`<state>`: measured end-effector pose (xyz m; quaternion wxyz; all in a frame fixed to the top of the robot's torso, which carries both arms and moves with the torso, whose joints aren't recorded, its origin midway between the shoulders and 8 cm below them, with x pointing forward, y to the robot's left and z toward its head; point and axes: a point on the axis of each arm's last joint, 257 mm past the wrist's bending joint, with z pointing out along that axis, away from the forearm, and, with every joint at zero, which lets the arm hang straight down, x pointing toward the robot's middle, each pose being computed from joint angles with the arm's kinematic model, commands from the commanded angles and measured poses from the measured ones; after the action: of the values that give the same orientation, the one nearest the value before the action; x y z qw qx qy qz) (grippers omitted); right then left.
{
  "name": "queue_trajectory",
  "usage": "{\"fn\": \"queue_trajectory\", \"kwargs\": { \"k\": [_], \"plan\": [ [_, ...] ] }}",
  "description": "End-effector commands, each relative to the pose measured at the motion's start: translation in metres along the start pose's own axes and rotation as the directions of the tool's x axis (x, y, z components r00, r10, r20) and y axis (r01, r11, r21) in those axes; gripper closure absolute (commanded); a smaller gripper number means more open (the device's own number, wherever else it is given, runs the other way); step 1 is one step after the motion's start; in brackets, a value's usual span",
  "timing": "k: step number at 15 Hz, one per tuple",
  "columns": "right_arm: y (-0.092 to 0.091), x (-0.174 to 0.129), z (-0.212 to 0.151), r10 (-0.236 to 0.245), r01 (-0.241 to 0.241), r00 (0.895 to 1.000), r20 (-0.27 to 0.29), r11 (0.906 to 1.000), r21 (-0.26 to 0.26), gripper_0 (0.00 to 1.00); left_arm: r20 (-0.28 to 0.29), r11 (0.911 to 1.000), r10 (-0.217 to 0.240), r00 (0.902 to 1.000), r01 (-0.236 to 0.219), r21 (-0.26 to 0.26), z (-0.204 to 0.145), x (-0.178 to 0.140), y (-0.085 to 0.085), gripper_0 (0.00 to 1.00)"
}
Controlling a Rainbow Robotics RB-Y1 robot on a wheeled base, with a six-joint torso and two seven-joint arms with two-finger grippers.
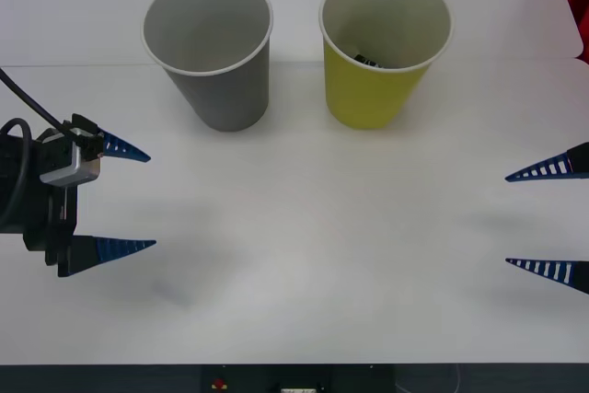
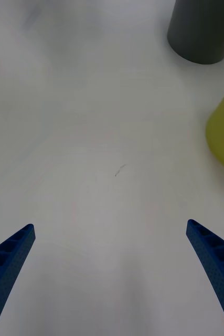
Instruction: Put the can into the green bin and the plastic bottle into the gray bin
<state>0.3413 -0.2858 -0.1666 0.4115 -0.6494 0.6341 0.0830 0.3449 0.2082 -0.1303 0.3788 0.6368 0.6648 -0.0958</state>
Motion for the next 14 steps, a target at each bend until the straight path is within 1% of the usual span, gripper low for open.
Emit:
{"fn": "queue_trajectory", "kwargs": {
  "k": [1, 3, 7, 10, 11, 14],
  "plan": [
    [0.0, 0.0, 0.0, 0.0, 0.0, 1.0, 0.0, 1.0, 0.0, 0.0, 0.003, 0.9999, 0.014, 0.9999, -0.014, 0.002, -0.005, 0.008, -0.005, 0.0],
    [0.0, 0.0, 0.0, 0.0, 0.0, 1.0, 0.0, 1.0, 0.0, 0.0, -0.002, 1.0, -0.002, 1.0, 0.002, 0.01, -0.009, 0.015, -0.01, 0.0],
    [0.0, 0.0, 0.0, 0.0, 0.0, 1.0, 0.0, 1.0, 0.0, 0.0, -0.023, 0.9999, 0.013, 0.9996, -0.013, -0.001, -0.015, 0.029, -0.012, 0.0],
    [0.0, 0.0, 0.0, 0.0, 0.0, 1.0, 0.0, 1.0, 0.0, 0.0, -0.034, 0.9998, -0.001, 0.9994, 0.001, 0.02, -0.022, 0.035, -0.013, 0.0],
    [0.0, 0.0, 0.0, 0.0, 0.0, 1.0, 0.0, 1.0, 0.0, 0.0, -0.037, 0.9998, 0.013, 0.9992, -0.012, 0.017, -0.022, 0.036, -0.012, 0.0],
    [0.0, 0.0, 0.0, 0.0, 0.0, 1.0, 0.0, 1.0, 0.0, 0.0, -0.052, 0.9996, 0.026, 0.9983, -0.025, 0.008, -0.023, 0.041, -0.008, 0.0]
  ]
}}
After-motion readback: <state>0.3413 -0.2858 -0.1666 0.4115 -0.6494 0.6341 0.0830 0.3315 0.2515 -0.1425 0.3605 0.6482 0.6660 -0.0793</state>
